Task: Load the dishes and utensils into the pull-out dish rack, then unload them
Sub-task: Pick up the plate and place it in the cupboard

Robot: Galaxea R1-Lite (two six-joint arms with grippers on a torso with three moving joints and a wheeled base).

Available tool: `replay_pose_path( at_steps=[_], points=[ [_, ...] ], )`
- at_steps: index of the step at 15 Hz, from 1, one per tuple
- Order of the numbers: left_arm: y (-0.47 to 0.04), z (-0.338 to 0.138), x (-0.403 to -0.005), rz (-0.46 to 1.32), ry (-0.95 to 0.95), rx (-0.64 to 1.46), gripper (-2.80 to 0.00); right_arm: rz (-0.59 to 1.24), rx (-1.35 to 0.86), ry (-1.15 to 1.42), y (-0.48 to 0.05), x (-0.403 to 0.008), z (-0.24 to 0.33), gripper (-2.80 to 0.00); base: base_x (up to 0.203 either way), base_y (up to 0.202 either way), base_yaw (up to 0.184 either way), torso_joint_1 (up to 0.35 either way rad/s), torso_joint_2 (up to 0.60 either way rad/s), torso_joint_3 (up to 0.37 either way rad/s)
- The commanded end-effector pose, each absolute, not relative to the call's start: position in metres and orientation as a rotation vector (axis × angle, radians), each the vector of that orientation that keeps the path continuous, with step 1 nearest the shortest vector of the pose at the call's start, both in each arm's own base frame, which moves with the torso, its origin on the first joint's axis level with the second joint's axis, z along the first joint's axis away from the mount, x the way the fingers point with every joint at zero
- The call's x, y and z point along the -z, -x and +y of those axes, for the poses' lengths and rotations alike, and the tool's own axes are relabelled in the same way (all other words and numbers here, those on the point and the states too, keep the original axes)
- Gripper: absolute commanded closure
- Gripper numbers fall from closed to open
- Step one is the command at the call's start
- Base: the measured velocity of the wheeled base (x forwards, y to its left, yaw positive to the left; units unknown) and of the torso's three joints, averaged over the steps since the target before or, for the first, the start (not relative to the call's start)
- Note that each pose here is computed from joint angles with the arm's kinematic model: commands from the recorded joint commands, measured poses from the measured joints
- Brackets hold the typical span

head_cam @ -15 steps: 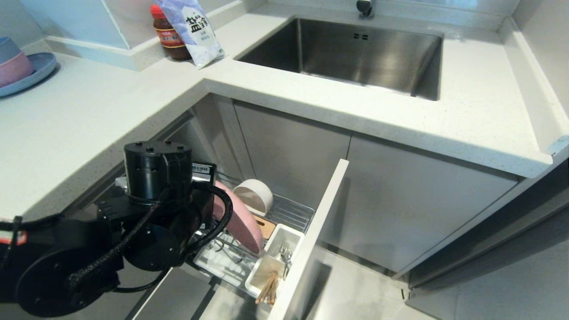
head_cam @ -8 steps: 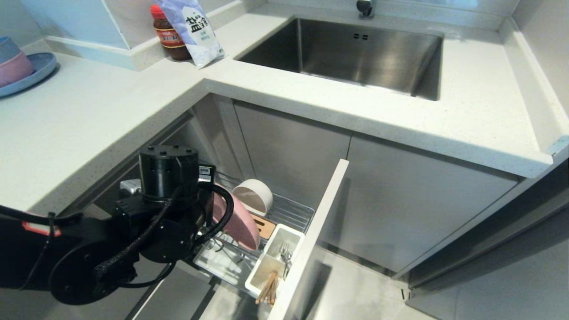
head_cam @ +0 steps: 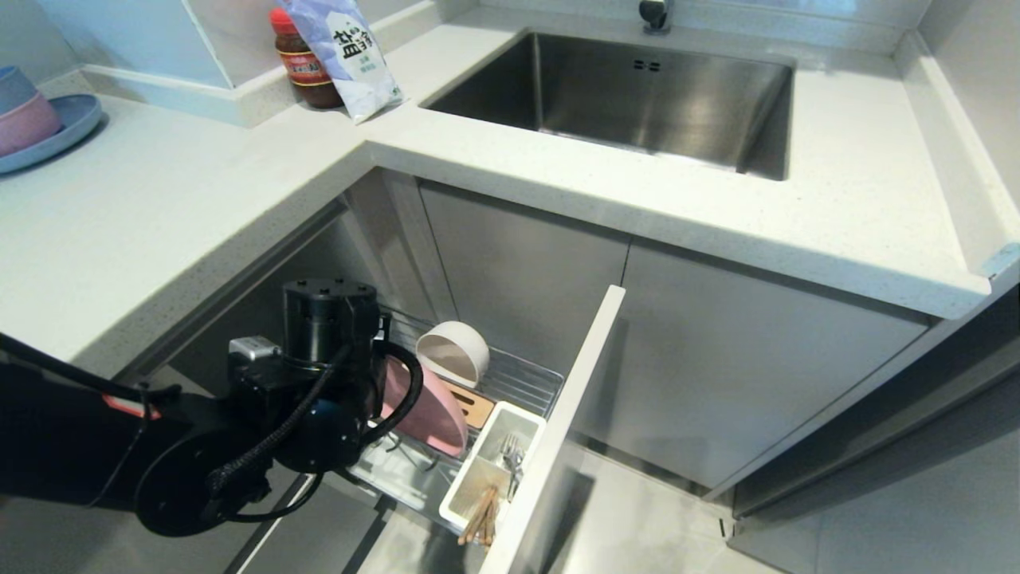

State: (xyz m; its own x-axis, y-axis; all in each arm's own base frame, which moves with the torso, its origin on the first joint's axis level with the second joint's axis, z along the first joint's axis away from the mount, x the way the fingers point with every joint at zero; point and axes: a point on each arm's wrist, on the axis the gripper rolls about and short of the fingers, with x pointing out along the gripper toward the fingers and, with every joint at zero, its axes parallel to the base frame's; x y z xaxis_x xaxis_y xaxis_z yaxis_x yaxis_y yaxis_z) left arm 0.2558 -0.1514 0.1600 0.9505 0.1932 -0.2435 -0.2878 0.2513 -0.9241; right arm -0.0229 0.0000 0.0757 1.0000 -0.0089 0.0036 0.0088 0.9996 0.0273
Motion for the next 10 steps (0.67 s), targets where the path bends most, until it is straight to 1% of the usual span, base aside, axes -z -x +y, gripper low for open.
replay_pose_path(
  at_steps=[1, 10],
  points=[
    [-0.262, -0.152, -0.150, 0.093, 1.263, -0.357, 0.00, -0.005, 0.009, -0.028, 0.023, -0.075, 0.000, 0.00, 0.000, 0.000, 0.000, 0.000, 0.00, 0.000],
    [-0.272, -0.150, -0.132, 0.116, 1.228, -0.408, 0.00, -0.005, 0.009, -0.028, 0.023, -0.075, 0.000, 0.00, 0.000, 0.000, 0.000, 0.000, 0.00, 0.000]
  ],
)
